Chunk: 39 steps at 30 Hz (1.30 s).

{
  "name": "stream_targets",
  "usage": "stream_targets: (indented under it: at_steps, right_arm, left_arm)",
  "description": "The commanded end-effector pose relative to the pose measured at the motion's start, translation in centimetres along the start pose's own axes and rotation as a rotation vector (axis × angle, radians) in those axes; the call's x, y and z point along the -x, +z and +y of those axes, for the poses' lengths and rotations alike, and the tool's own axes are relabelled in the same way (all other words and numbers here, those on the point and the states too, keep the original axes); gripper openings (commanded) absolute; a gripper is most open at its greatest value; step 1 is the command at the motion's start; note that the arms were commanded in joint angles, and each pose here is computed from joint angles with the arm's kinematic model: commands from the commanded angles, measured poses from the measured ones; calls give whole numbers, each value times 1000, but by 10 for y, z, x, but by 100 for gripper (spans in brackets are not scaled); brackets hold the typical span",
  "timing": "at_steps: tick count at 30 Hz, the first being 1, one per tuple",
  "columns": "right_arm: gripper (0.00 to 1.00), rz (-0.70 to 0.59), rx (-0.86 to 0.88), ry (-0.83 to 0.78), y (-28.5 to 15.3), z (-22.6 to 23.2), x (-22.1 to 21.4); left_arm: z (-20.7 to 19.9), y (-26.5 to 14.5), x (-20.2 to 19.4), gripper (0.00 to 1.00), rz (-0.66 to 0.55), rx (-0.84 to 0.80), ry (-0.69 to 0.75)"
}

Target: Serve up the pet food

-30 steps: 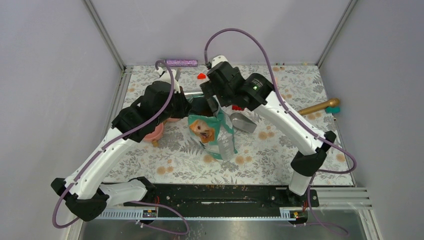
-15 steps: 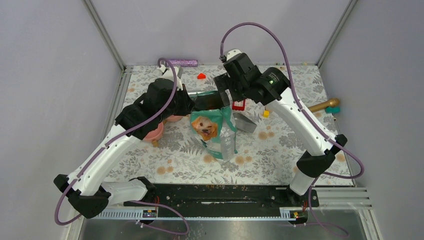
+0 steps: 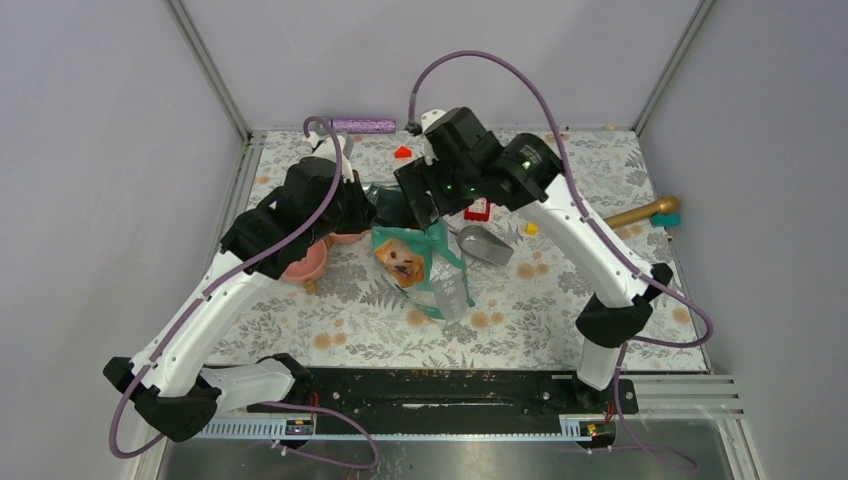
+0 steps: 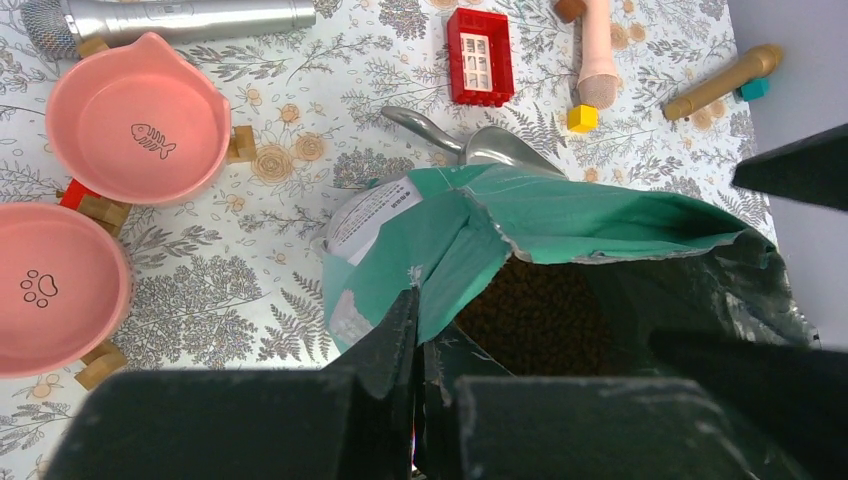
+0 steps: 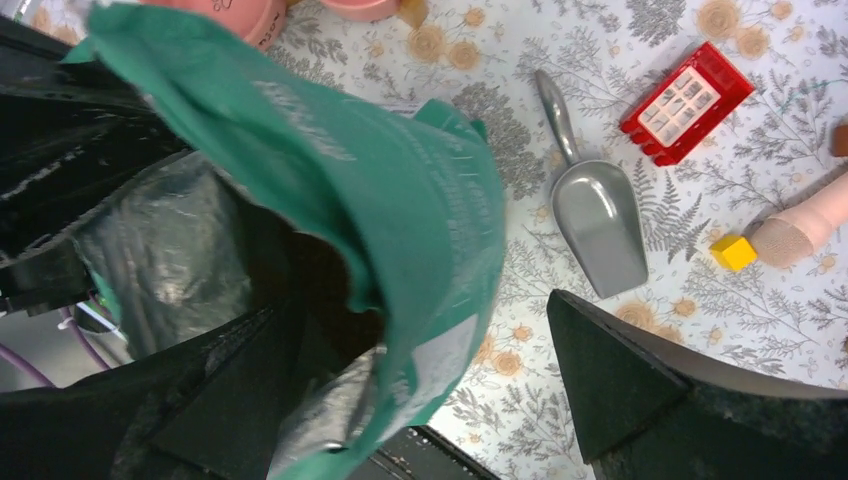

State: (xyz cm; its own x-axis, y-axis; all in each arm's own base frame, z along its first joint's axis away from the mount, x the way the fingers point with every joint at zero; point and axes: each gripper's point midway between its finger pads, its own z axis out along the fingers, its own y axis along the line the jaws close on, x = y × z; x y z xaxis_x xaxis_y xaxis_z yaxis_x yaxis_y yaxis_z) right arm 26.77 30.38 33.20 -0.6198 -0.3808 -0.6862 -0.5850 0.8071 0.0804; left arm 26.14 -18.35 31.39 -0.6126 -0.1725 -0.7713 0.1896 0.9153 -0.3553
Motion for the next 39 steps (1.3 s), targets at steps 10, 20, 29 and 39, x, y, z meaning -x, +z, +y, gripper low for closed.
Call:
stream_targets:
  at_steps: [10, 20, 29, 39]
  right_arm:
    - [88, 156, -330, -73, 11, -30, -62]
    - [0, -53, -824, 151, -95, -180, -74]
    - [0, -124, -522, 214, -82, -158, -80]
    - [0, -224, -676, 282, -108, -194, -83]
  left_arm:
    - [13, -9, 12, 0, -40, 57, 16]
    - [41, -23, 29, 0, -116, 192, 13]
    - [40, -15, 32, 0, -78, 142, -6]
    - [-32, -3, 34, 99, 49, -158, -53]
